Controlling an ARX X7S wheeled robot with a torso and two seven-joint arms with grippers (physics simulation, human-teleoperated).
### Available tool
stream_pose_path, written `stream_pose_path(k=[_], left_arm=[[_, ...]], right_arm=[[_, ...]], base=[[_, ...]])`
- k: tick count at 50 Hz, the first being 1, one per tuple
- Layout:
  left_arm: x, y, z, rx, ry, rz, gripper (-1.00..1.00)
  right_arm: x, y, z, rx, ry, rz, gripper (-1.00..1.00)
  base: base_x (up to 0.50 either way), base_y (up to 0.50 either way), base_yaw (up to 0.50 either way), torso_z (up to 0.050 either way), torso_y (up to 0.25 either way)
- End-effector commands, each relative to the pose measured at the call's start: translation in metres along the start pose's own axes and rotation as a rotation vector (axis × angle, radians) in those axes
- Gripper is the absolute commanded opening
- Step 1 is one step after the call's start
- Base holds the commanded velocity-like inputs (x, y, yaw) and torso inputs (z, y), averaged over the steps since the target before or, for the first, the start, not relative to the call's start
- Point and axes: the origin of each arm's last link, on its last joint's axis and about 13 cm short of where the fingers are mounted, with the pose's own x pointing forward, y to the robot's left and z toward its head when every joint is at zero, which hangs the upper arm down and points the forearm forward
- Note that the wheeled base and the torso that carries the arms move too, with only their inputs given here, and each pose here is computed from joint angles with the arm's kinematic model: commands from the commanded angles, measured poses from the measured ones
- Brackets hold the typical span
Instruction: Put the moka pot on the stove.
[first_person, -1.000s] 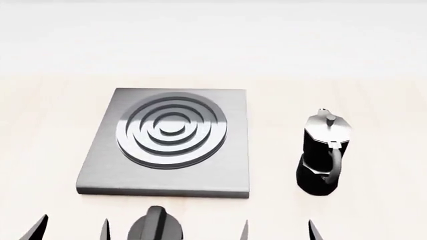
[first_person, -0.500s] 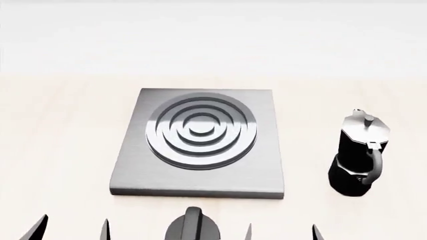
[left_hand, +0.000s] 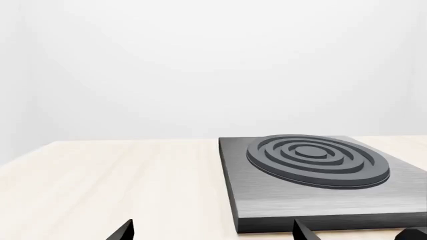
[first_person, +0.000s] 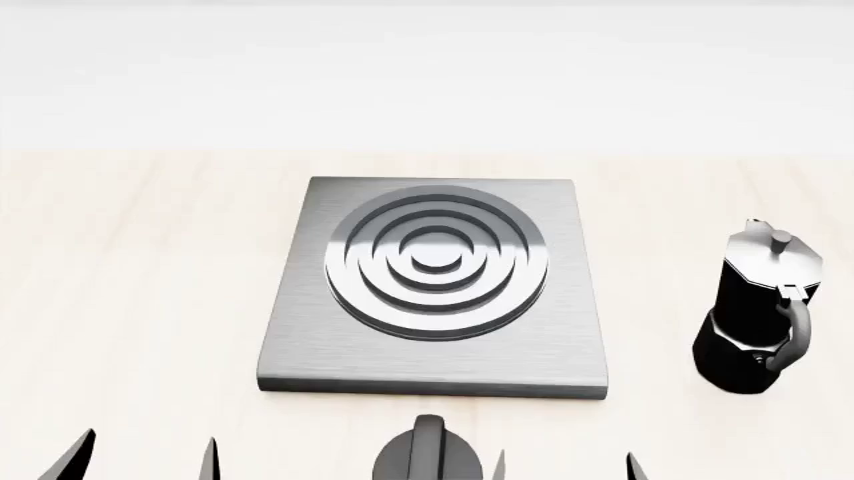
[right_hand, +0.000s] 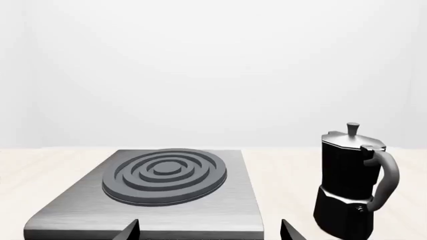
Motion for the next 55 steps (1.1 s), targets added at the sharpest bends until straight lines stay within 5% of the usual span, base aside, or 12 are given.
stream_pose_path(k=[1, 13, 14, 15, 55], left_arm=[[0.000, 0.000, 0.000, 0.001, 0.000, 0.000, 1.00], [0.000, 0.000, 0.000, 0.018, 0.014, -0.012, 1.00], [0.000, 0.000, 0.000, 0.028, 0.023, -0.010, 1.00], [0.000, 0.000, 0.000, 0.030, 0.021, -0.014, 1.00], [-0.001, 0.000, 0.000, 0.049, 0.035, -0.005, 1.00]], right_arm=[[-0.001, -0.001, -0.001, 0.007, 0.001, -0.002, 1.00], [-0.001, 0.000, 0.001, 0.008, -0.003, -0.002, 1.00], [-0.005, -0.002, -0.014, -0.066, 0.051, -0.003, 1.00], [-0.001, -0.001, 0.001, 0.010, 0.001, -0.003, 1.00], [0.053, -0.024, 0.058, -0.096, 0.047, -0.097, 1.00]], base=[[0.00, 0.00, 0.00, 0.000, 0.000], [0.00, 0.00, 0.00, 0.000, 0.000], [0.00, 0.00, 0.00, 0.000, 0.000], [0.00, 0.00, 0.00, 0.000, 0.000], [0.00, 0.00, 0.00, 0.000, 0.000]])
